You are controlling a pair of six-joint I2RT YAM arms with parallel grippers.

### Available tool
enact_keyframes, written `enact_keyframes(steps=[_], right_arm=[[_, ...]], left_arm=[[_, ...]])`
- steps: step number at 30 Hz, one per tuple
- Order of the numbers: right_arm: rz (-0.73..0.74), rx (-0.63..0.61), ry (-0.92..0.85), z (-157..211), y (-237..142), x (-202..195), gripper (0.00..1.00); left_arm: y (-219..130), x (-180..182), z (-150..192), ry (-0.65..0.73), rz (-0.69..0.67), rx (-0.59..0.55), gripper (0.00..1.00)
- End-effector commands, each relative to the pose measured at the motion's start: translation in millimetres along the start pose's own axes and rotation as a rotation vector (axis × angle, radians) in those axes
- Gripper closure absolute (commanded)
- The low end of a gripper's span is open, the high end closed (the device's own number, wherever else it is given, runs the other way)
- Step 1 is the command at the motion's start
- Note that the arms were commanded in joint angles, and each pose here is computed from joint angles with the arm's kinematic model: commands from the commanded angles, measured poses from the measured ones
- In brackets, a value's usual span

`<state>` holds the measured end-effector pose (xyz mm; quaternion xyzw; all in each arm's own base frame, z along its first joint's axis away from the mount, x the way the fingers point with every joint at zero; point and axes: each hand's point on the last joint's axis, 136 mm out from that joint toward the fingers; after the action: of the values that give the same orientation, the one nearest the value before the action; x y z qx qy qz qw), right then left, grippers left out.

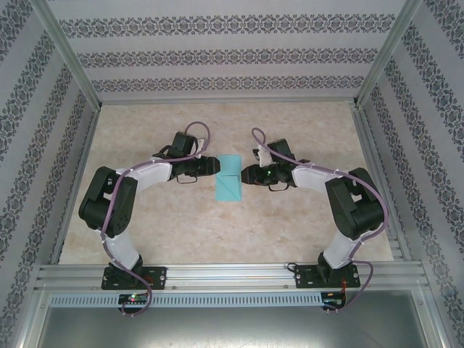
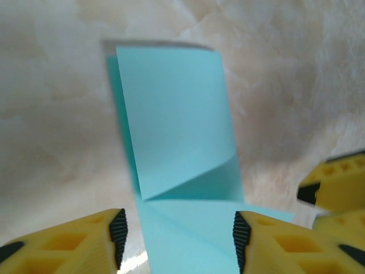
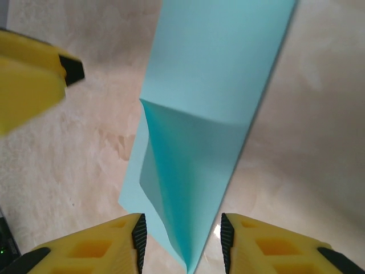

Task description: Fold a paper plane with a square sheet of paper (pick it up from the middle)

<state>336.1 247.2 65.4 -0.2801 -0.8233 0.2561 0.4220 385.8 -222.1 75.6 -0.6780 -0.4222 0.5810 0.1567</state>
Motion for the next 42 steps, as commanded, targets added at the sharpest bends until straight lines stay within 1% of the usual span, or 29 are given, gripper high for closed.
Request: enact_keyframes(steps=[1, 4, 8, 15, 16, 18, 20, 25, 30, 35, 38, 42], right_arm=[[-0.05, 0.01, -0.061, -5.1, 5.9, 7.4, 0.57], [-0.076, 0.002, -0.105, -7.7, 9.0, 17.7, 0.54], [-0.043, 0.058, -0.135, -1.6, 19.9, 15.2, 0.52], [-0.053, 0.107, -0.156, 2.2, 38.1, 16.5, 0.58], [-0.058, 0.112, -0.16, 2.7, 40.6, 18.0, 0.59], [-0.064, 0.13, -0.166, 4.9, 45.7, 19.9, 0.61], [-0.068, 0.14, -0.172, 5.9, 49.5, 22.0, 0.66], [-0.092, 0.139, -0.16, 3.7, 52.1, 25.0, 0.83], [-0.137, 0.097, -0.161, -7.8, 40.3, 36.2, 0.95], [-0.225, 0.027, -0.145, -23.7, 20.9, 57.2, 0.99], [-0.274, -0.02, -0.131, -33.4, 9.2, 68.4, 0.99], [-0.314, -0.049, -0.125, -41.0, -3.0, 80.8, 1.0]], left_arm=[[-9.6, -10.3, 11.4, 0.001, 0.034, 0.036, 0.4], [-11.8, -7.4, 15.1, 0.0, 0.027, 0.038, 0.38], [-14.6, -8.5, 18.5, -0.002, 0.036, 0.043, 0.34], [-25.2, -16.4, 26.4, -0.004, 0.081, 0.051, 0.25], [-27.1, -17.8, 27.8, -0.008, 0.089, 0.053, 0.2], [-29.7, -18.3, 32.1, -0.016, 0.1, 0.057, 0.18], [-31.8, -17.0, 35.3, -0.023, 0.101, 0.059, 0.18], [-33.7, -15.1, 43.5, -0.039, 0.119, 0.071, 0.17], [-42.2, -15.3, 44.8, -0.037, 0.125, 0.043, 0.17], [-55.6, -17.3, 43.4, -0.041, 0.127, -0.006, 0.17], [-61.9, -19.3, 42.7, -0.053, 0.142, -0.032, 0.17], [-67.9, -20.6, 41.0, -0.069, 0.15, -0.057, 0.17]])
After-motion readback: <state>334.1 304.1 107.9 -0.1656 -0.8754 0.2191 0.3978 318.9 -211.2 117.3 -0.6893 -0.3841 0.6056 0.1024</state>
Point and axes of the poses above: each hand's point on the last joint's axis, 136 mm out from that joint toward the fingers, its own y axis out along the fingers, its own x axis along the line the jaws close on, z = x × y, and after that the axes turned 13 degrees about -y, right-handed
